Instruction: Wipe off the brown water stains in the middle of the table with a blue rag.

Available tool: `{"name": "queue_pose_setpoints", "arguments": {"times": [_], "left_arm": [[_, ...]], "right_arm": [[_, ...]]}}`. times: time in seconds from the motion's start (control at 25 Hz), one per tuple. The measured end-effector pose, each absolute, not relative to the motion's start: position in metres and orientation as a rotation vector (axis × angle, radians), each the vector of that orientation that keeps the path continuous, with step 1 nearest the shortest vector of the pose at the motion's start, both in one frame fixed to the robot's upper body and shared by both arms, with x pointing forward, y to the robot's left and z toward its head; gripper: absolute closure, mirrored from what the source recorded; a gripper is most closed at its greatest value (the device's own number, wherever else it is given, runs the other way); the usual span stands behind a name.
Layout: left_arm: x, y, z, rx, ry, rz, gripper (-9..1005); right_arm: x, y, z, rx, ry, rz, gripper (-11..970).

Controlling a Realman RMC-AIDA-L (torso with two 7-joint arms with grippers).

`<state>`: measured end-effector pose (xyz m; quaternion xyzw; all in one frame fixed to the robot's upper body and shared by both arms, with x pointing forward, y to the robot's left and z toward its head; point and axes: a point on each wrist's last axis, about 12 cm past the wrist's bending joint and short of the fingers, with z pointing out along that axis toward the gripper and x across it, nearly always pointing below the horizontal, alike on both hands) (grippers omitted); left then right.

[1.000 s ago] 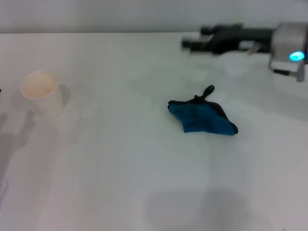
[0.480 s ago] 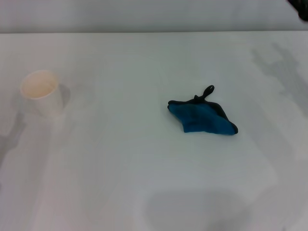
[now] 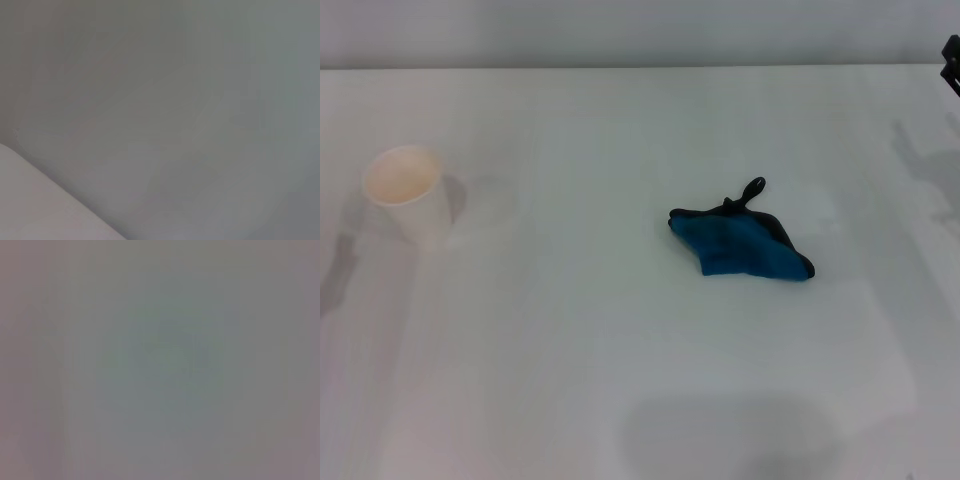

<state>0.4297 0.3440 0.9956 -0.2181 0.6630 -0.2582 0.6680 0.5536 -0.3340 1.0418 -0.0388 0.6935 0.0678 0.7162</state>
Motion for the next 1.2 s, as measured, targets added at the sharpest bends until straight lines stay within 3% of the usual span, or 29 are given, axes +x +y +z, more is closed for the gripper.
{"name": "queue_pose_setpoints", "arguments": {"times": [1.2], "left_arm": [[0.455, 0.353, 1.0, -0.588, 1.47, -0.531, 108]], "right_arm": [[0.574, -0.328, 1.05, -0.034, 1.54, 0.162, 124]]}}
